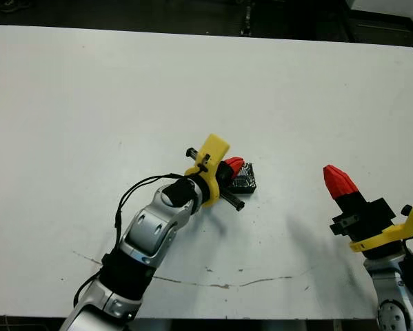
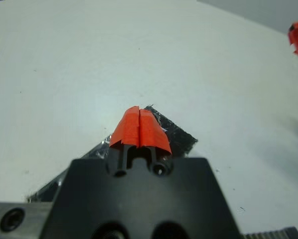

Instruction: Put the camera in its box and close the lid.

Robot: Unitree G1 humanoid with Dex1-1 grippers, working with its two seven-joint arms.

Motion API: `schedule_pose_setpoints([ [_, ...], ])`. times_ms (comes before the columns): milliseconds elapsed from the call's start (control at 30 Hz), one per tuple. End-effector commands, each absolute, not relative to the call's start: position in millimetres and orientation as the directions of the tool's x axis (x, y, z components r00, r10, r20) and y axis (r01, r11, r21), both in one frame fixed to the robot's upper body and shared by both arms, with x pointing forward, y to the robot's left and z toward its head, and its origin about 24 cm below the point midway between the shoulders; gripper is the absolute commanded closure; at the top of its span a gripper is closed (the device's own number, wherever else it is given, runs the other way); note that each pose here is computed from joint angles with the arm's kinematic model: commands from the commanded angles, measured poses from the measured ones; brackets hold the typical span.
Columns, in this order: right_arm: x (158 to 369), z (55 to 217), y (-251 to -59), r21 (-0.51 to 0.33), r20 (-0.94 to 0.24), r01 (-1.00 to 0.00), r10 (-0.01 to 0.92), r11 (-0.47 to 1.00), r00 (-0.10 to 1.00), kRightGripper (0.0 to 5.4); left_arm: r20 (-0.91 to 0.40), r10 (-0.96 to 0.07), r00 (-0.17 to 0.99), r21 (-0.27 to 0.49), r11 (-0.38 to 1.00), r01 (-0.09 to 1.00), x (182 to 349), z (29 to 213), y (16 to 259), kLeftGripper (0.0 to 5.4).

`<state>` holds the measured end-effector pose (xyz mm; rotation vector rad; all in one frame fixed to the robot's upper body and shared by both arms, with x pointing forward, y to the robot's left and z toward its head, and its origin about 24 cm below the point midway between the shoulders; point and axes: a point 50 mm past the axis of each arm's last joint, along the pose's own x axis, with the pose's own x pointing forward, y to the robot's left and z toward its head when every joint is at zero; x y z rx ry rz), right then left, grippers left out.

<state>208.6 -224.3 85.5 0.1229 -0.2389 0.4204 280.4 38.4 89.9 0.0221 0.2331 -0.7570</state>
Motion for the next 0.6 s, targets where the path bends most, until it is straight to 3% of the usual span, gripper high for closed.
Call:
schedule_pose_setpoints([
  [33, 206.9, 85.9, -226.9, 0.072, 0.255, -0.401, 0.372, 0.913, 0.893, 5.40, -0.264, -0.658, 0.705, -0.088, 0.745, 0.662, 269.2, 71.8, 59.8, 5.38],
  [200, 210.6, 91.5, -220.9, 0.074, 0.262, -0.396, 0.365, 0.915, 0.893, 5.40, 0.046, -0.620, 0.783, -0.016, 0.783, 0.621, 270.7, 124.6, 80.5, 5.38],
  [333, 218.3, 97.6, -214.1, 0.073, 0.316, -0.398, 0.357, 0.915, 0.879, 5.40, 0.303, -0.504, 0.809, 0.065, 0.858, 0.510, 266.5, 158.0, 107.3, 5.38],
  [467, 226.6, 100.8, -208.7, 0.075, 0.338, -0.353, 0.310, 0.933, 0.889, 5.40, 0.441, -0.414, 0.796, 0.126, 0.907, 0.401, 257.0, 164.4, 128.8, 5.38],
  [600, 231.5, 98.1, -204.9, 0.083, 0.310, -0.278, 0.241, 0.957, 0.920, 5.40, 0.461, -0.327, 0.825, 0.159, 0.945, 0.286, 249.1, 149.2, 145.4, 5.38],
])
